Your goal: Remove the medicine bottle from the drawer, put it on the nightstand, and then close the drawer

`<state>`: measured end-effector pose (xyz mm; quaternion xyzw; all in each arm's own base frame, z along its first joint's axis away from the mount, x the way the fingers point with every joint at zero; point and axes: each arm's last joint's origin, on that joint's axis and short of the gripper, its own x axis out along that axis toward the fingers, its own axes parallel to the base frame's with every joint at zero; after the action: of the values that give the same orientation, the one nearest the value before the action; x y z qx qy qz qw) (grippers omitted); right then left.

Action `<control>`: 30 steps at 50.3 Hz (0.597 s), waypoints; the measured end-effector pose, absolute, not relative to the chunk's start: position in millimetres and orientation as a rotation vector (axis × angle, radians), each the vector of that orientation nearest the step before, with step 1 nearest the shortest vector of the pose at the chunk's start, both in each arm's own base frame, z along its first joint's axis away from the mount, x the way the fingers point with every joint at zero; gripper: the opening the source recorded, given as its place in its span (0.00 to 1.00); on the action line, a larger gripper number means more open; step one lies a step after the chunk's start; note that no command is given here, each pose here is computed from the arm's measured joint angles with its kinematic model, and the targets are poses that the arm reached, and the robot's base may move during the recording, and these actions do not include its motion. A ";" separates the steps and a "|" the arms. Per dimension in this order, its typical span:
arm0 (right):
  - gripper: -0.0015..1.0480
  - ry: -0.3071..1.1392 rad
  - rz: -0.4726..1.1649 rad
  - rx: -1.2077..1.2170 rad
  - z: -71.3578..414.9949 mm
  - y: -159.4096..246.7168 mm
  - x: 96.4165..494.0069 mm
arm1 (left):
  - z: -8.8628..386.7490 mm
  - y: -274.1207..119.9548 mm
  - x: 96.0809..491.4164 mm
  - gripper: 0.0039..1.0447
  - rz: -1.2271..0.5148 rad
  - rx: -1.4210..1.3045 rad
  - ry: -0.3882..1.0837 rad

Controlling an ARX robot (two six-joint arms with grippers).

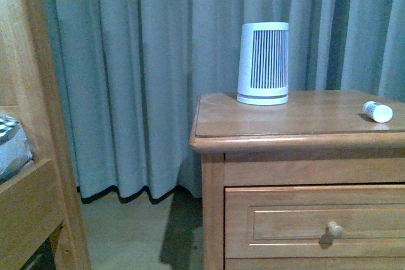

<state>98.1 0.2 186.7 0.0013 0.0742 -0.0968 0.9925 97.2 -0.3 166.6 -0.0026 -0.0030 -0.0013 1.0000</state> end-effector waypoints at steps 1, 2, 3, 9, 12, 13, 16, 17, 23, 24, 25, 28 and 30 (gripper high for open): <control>0.93 0.148 -0.194 0.003 186.7 0.2 98.1 | 166.6 -0.3 97.2 0.94 -0.003 -0.005 -0.006; 0.92 0.133 -0.176 0.007 186.6 0.2 98.0 | 166.6 -0.3 97.2 0.94 -0.003 -0.005 -0.006; 0.89 0.104 -0.136 0.011 186.2 0.4 98.3 | 166.6 -0.3 97.2 0.94 -0.003 -0.005 -0.006; 0.72 0.007 -0.007 0.013 183.1 0.4 97.8 | 166.6 -0.3 97.2 0.94 -0.003 -0.005 -0.006; 0.62 0.004 0.005 0.009 181.7 0.7 97.8 | 166.6 -0.3 97.2 0.94 -0.003 -0.005 -0.006; 0.59 0.003 0.004 0.009 181.1 0.6 97.7 | 166.6 -0.3 97.2 0.94 -0.003 -0.005 -0.006; 0.50 0.005 0.002 0.008 179.3 0.4 97.9 | 166.6 -0.3 97.2 0.94 -0.003 -0.005 -0.006; 0.47 0.006 0.002 0.007 178.4 0.4 97.9 | 166.6 -0.3 97.2 0.94 -0.003 -0.005 -0.006; 0.27 0.008 0.001 0.007 175.4 0.3 98.0 | 166.6 -0.3 97.2 0.94 -0.003 -0.005 -0.006; 0.24 0.007 0.002 0.007 174.7 0.3 98.0 | 166.6 -0.3 97.2 0.94 -0.003 -0.005 -0.006; 0.22 0.004 0.002 0.007 174.1 0.3 97.8 | 166.6 -0.3 97.2 0.94 -0.003 -0.005 -0.006; 0.12 0.001 0.001 0.006 167.7 0.3 97.6 | 166.6 -0.3 97.2 0.94 -0.003 -0.005 -0.006; 0.04 0.000 0.001 0.006 167.3 0.3 97.5 | 166.6 -0.3 97.2 0.94 -0.003 -0.005 -0.006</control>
<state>97.5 0.3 167.3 0.0030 -0.0001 0.0006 1.0000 97.2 -0.3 166.6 -0.0024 -0.0030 -0.0015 1.0000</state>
